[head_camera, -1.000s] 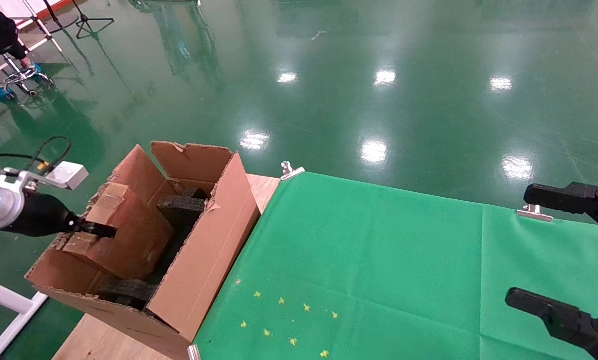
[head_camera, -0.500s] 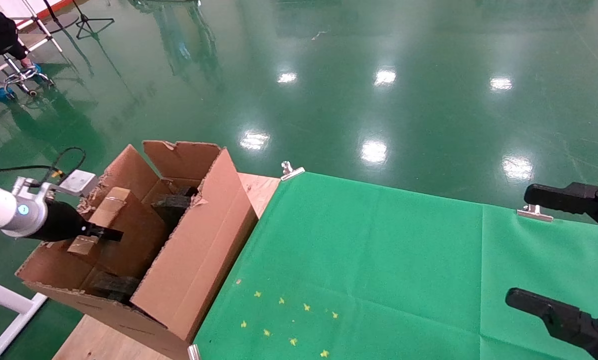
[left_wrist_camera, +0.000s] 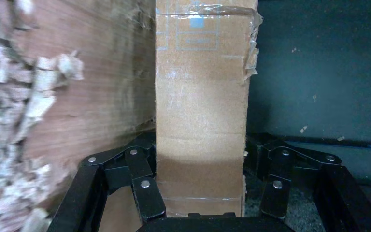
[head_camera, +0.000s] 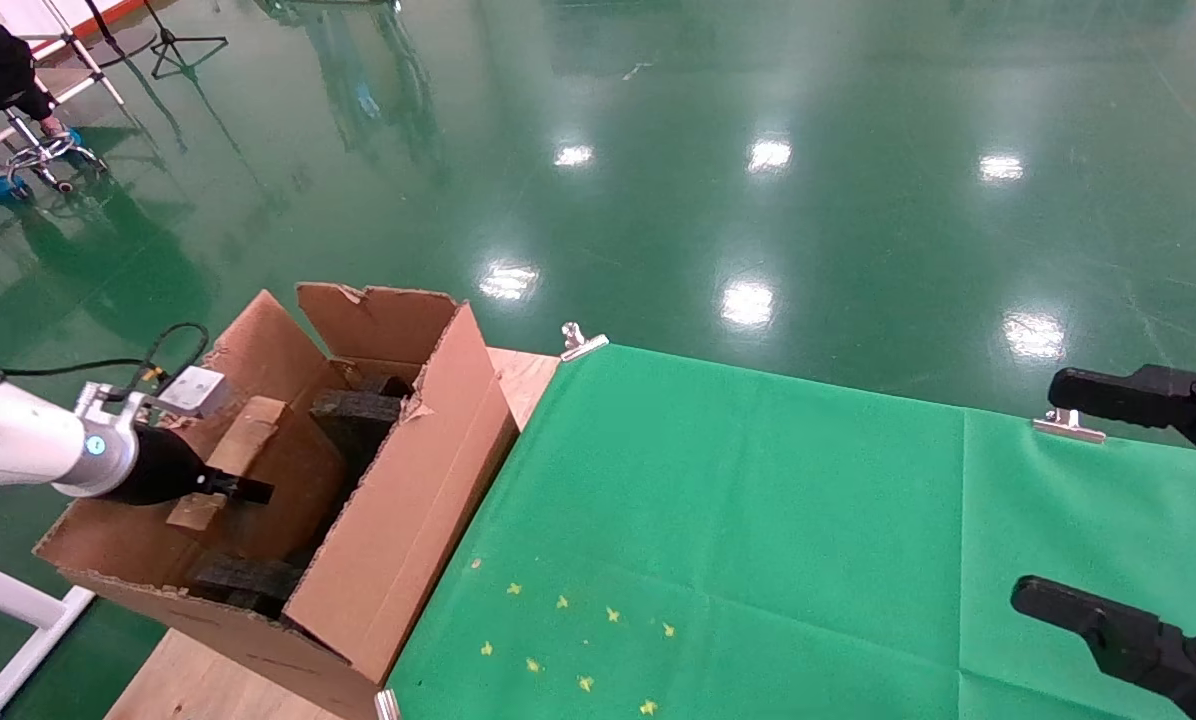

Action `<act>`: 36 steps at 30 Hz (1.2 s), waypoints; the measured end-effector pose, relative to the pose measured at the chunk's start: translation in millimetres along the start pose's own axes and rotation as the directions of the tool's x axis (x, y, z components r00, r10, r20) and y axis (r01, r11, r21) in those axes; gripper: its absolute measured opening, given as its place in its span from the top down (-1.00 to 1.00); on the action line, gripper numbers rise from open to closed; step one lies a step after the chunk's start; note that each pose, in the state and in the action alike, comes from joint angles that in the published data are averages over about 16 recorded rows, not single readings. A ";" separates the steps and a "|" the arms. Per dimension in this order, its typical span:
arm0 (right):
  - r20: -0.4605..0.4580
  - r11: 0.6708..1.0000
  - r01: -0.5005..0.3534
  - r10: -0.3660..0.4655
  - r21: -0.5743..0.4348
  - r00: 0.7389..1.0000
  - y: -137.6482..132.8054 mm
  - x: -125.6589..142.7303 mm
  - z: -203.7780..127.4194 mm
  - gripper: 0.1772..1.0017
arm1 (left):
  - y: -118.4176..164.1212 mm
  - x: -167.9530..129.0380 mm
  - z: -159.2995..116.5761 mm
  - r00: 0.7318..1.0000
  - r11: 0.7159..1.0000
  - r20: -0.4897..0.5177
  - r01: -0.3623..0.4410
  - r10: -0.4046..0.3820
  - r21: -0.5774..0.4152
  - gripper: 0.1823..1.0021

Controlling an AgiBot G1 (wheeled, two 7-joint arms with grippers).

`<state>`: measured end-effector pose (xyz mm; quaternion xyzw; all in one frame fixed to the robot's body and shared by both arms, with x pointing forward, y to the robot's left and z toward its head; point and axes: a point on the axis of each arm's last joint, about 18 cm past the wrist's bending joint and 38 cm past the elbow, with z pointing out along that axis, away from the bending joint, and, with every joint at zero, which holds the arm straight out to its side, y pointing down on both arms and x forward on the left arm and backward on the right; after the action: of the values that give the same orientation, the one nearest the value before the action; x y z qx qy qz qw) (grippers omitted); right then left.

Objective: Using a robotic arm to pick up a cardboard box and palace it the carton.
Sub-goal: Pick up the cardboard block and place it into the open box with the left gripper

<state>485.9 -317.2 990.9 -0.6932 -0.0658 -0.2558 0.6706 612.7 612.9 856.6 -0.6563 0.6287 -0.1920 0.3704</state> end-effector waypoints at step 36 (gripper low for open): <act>-0.001 1.000 0.000 0.000 0.000 1.000 0.0 0.1 -0.1 -1.00 | 3.5 14.4 16.9 0.999 1.000 0.019 0.028 -0.028 -0.007 0.44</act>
<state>485.9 -317.3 991.0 -0.6930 -0.0655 -0.2560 0.6707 624.4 603.3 839.9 -0.6682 0.6166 -0.1888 0.3710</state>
